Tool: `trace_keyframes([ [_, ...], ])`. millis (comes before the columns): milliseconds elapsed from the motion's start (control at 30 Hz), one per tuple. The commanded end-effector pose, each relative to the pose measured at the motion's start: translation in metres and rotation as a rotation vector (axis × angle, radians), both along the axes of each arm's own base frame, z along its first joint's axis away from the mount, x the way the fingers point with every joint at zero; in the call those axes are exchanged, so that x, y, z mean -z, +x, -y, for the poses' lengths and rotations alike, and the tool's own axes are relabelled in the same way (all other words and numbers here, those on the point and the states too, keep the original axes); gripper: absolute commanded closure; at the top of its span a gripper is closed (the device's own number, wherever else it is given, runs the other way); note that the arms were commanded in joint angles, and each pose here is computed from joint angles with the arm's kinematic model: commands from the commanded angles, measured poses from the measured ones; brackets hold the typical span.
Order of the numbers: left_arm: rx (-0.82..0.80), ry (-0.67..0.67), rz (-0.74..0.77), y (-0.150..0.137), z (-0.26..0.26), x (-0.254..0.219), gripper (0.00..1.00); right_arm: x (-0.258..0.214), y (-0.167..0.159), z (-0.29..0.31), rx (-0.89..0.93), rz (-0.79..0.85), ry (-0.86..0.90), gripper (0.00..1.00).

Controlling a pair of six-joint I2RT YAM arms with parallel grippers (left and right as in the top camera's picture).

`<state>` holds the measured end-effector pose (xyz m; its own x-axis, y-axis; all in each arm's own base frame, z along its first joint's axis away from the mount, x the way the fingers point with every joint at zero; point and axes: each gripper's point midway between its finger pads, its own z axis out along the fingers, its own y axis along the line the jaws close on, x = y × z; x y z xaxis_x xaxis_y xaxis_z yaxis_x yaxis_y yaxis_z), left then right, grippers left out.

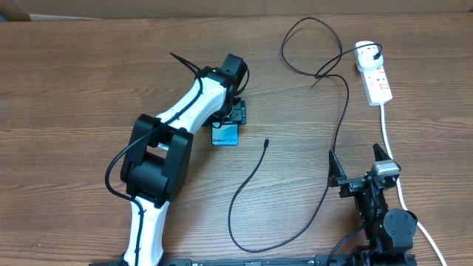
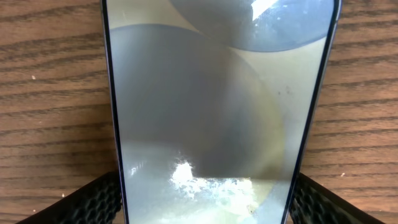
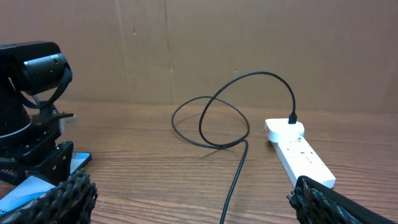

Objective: Plug charger to phone and switch on socket
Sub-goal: 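Close the left gripper on the phone's top edge, then lift the phone with the left gripper and tilt it upright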

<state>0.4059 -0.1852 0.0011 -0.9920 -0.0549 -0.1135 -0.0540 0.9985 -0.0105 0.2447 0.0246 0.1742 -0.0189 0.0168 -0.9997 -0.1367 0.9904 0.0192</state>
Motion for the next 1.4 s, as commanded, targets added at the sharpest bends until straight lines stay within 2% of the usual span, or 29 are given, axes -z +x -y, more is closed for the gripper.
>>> trace_keyframes([
  [0, 0.010, 0.026, -0.036, -0.010, -0.003, 0.011, 0.24, 0.003, 0.000, 0.002, 0.009, 0.001, -0.005, 0.00],
  [100, 0.010, 0.011, -0.052, -0.013, -0.001, 0.011, 0.28, 0.003, 0.000, 0.002, 0.009, 0.001, -0.005, 0.00],
  [533, 0.010, 0.000, -0.087, -0.020, 0.000, 0.009, 0.30, 0.003, 0.000, 0.002, 0.009, 0.001, -0.005, 0.00],
  [1000, -0.011, -0.012, -0.089, -0.009, 0.000, -0.025, 0.32, 0.003, 0.000, 0.002, 0.009, 0.001, -0.005, 0.00],
  [1200, -0.025, -0.149, -0.147, -0.014, 0.014, -0.030, 0.33, 0.003, 0.000, 0.002, 0.009, 0.001, -0.005, 0.00],
  [1367, -0.067, -0.377, -0.237, -0.017, 0.028, -0.042, 0.34, 0.003, 0.000, 0.002, 0.009, 0.001, -0.005, 0.00],
])
